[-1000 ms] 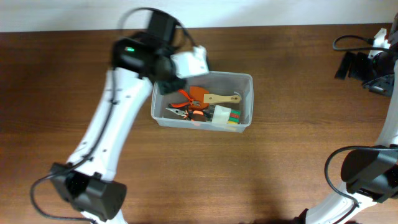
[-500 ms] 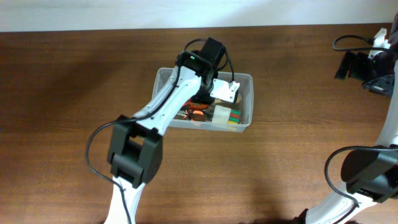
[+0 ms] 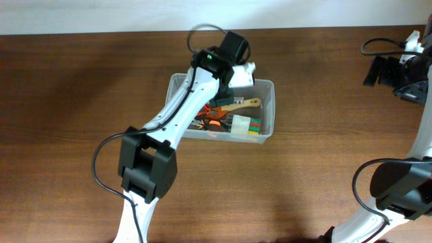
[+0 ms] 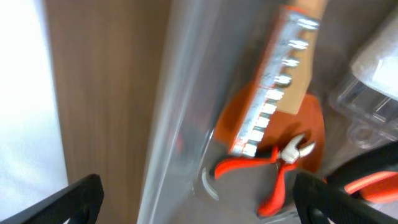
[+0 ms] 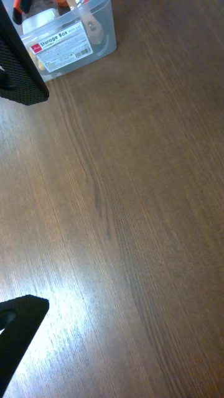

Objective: Pack container
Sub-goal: 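Release the socket strip and raise left gripper away to the left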

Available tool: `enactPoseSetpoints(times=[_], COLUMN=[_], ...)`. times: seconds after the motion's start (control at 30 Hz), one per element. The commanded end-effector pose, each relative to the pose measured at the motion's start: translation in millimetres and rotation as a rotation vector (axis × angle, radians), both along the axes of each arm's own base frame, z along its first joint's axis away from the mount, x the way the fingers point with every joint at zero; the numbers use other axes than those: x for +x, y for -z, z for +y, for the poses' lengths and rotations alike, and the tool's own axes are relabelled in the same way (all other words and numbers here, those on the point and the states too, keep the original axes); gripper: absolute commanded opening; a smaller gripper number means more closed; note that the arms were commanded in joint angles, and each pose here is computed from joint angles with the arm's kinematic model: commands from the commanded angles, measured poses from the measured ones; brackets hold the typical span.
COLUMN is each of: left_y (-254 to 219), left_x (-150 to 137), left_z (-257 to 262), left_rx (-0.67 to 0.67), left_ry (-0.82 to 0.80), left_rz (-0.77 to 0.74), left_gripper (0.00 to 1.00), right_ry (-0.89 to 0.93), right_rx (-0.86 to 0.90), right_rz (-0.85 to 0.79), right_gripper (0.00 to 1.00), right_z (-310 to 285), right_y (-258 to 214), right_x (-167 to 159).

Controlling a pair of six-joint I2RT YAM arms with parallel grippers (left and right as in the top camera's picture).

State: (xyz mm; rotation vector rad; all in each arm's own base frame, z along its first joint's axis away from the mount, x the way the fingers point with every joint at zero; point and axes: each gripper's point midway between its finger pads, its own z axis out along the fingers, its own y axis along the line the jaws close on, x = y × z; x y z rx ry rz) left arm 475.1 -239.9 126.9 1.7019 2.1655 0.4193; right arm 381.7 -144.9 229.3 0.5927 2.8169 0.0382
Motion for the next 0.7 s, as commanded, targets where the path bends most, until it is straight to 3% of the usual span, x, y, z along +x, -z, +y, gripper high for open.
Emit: enactPoseSetpoints(times=[0.0, 0.17, 0.37, 0.67], left_y=[-78, -150, -211, -218], left_x=[2, -19, -40, -72], left_z=[18, 61, 166, 295], left_rx=[-0.177, -0.348, -0.528, -0.478], left_ry=[-0.342, -0.633, -1.049, -1.372], left_rz=[-0.133, -0.179, -0.272, -0.312], left_gripper=[0.99, 0.99, 0.99, 0.99], right_ry=[0.009, 0.009, 0.008, -0.003], right_rx=[0.011, 0.011, 0.011, 0.009], right_rz=[-0.004, -0.004, -0.004, -0.006], right_gripper=[0.98, 0.98, 0.98, 0.99], right_z=[2, 2, 2, 6], right_y=[0, 0, 0, -1], right_x=[0, 0, 0, 2])
